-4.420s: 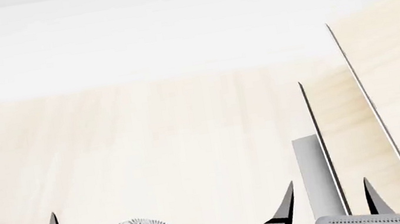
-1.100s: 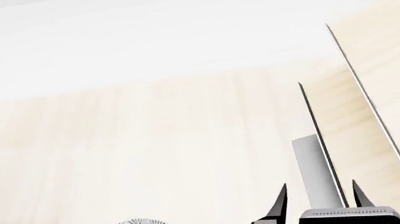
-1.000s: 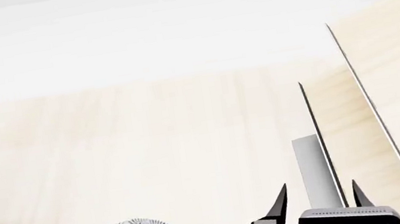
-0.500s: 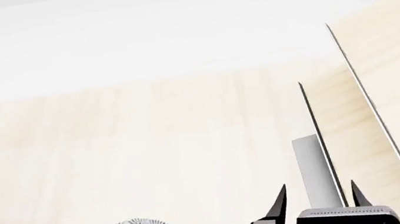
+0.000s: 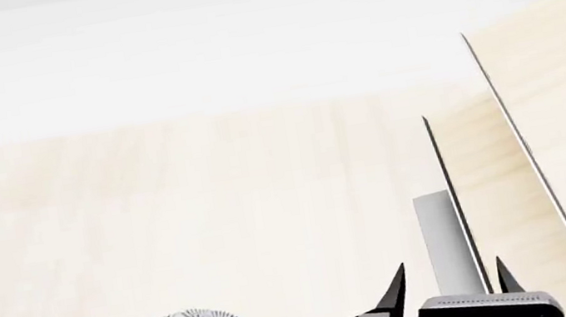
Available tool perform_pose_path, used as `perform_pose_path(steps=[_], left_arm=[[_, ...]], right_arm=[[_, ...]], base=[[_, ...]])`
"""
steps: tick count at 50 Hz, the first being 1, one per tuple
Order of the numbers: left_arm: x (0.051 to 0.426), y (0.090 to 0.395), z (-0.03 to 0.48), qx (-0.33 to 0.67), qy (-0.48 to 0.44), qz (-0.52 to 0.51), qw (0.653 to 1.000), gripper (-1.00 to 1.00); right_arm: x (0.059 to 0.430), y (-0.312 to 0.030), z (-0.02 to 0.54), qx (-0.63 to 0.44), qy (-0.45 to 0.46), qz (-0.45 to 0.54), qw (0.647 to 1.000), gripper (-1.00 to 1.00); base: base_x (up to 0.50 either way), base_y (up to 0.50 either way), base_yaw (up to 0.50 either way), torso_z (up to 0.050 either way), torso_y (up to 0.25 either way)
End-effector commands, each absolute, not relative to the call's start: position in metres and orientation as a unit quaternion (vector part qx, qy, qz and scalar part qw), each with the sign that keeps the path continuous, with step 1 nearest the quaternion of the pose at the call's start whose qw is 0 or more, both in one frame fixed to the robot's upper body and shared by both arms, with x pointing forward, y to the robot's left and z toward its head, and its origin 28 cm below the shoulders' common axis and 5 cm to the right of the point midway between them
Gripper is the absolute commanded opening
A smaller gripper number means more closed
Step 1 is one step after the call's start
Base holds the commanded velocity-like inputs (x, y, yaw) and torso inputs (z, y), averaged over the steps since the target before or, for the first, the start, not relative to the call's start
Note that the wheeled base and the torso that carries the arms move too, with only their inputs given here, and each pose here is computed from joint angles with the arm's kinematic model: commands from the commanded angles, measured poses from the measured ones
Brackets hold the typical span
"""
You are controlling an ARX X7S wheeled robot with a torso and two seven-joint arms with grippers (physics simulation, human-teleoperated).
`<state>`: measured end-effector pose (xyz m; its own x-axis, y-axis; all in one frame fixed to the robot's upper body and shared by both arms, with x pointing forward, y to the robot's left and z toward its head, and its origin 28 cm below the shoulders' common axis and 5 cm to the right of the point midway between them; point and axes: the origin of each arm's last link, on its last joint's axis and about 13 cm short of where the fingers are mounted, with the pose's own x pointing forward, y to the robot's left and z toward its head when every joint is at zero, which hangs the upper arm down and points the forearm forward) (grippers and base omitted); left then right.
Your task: Close the top drawer of the cabinet.
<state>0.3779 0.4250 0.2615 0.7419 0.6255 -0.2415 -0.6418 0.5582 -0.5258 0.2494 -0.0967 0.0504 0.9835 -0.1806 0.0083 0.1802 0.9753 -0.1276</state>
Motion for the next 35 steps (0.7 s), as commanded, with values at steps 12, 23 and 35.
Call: perform_pose_path(steps=[12,23,35], left_arm=[[0.347,0.472,0.27,-0.305,-0.013,0.428,0.851,1.0],[0.337,0.484,0.269,-0.306,-0.019,0.442,0.843,1.0],[0.335,0.487,0.268,-0.303,-0.022,0.446,0.842,1.0]], right_arm=[[0.249,-0.1,0.05,-0.069,0.004,-0.09,0.994,1.0],[0.254,-0.1,0.053,-0.068,0.002,-0.097,0.993,1.0],[0.276,-0.108,0.062,-0.048,0.003,-0.138,0.989,1.0]], base=[[0.0,0.0,0.0,0.0,0.001],[0.0,0.01,0.01,0.0,0.0],[0.01,0.01,0.01,0.0,0.0]])
